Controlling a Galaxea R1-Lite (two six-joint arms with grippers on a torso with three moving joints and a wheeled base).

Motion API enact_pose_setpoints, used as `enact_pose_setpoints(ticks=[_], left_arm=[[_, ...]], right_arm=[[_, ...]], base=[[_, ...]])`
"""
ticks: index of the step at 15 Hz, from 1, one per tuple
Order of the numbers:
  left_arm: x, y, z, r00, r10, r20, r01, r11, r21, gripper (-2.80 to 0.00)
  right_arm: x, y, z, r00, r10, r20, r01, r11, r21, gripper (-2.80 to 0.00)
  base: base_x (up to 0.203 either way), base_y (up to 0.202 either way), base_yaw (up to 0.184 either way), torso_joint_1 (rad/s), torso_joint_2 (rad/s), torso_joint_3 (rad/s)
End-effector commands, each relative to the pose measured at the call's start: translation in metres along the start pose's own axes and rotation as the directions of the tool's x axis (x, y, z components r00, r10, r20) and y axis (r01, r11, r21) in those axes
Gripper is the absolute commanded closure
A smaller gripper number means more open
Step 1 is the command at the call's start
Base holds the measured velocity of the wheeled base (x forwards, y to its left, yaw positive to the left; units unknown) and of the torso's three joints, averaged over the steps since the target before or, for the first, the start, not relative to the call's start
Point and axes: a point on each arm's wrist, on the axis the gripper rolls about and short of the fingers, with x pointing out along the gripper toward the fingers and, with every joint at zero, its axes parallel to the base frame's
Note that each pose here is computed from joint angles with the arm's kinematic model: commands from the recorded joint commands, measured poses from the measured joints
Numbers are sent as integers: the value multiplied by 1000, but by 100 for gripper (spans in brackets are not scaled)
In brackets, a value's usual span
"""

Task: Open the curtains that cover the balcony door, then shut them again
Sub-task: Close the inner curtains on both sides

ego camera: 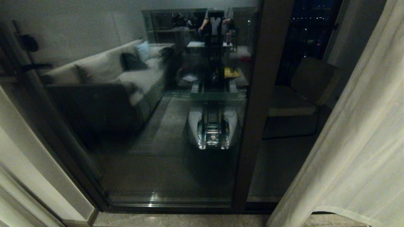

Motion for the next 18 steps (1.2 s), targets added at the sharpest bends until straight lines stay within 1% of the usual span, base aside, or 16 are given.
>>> enact_pose_setpoints(ticks=[1, 18], left_arm=[[0, 0, 0, 1000, 1, 0, -1, 1000, 0, 0], [0, 0, 0, 1000, 0, 2, 0, 1000, -2, 0]], right_arm=[[0, 0, 0, 1000, 1, 0, -1, 1000, 1, 0], [1, -1, -3, 1000, 0, -8, 0, 1000, 1, 0]], base=[[0, 188, 0, 6, 6, 1], [0, 189, 2, 2, 2, 2]])
